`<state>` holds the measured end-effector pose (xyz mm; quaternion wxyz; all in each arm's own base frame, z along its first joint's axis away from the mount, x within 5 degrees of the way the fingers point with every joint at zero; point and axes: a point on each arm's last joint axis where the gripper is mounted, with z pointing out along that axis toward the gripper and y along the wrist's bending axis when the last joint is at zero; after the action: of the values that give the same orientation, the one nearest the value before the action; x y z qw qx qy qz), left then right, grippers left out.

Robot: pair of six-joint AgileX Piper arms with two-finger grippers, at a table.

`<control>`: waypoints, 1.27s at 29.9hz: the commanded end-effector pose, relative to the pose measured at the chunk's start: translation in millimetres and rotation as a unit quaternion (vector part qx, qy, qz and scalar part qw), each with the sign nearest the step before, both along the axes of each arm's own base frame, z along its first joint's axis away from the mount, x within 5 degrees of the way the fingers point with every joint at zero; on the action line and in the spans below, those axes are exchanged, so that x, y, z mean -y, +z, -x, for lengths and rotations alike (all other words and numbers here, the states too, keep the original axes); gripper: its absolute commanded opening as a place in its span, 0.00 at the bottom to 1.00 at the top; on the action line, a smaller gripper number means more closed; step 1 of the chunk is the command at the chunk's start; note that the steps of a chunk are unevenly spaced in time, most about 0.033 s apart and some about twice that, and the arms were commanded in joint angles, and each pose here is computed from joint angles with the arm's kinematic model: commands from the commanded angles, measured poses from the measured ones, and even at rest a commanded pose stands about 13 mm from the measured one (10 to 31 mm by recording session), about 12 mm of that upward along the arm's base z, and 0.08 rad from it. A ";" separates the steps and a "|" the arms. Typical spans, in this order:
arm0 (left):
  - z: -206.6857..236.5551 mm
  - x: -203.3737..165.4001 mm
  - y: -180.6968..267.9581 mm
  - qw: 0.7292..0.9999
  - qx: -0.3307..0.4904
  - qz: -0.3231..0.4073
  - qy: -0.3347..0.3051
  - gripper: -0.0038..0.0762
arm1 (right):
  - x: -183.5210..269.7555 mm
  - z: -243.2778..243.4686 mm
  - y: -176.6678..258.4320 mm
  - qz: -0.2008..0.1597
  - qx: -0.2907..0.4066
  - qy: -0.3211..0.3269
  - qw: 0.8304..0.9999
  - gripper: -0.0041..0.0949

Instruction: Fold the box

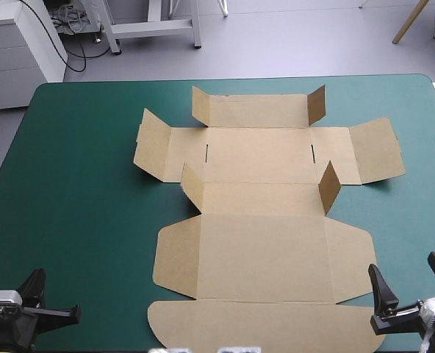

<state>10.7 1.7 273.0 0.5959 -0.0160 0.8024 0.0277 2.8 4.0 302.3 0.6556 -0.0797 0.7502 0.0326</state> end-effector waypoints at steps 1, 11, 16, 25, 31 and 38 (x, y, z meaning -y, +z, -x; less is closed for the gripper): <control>2.1 0.3 12.3 0.999 0.053 -0.002 -0.001 0.04 | 0.0 -6.5 16.3 0.003 0.026 -0.002 1.000 0.93; 2.1 0.3 12.3 0.999 0.053 -0.002 -0.001 0.04 | -9.5 -83.1 52.0 -0.029 -0.115 -0.011 0.993 0.93; 2.1 0.3 12.3 0.999 0.053 -0.002 -0.001 0.04 | -17.7 -136.3 66.8 -0.034 -0.196 -0.008 0.980 0.93; 2.1 0.3 12.3 0.999 0.053 -0.002 -0.001 0.04 | -29.9 -228.5 70.4 -0.018 -0.328 -0.008 0.944 0.93; 2.1 0.3 12.3 0.999 0.053 -0.002 -0.001 0.04 | -36.3 -280.4 59.3 0.001 -0.417 -0.004 0.909 0.93; 2.1 0.3 12.3 0.999 0.053 -0.002 -0.001 0.04 | -42.5 -330.8 37.3 0.023 -0.477 0.006 0.879 0.93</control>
<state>10.7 1.7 272.9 0.5954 -0.0160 0.8028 0.0276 322.9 44.6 326.8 0.1972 -0.0636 0.9770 0.0507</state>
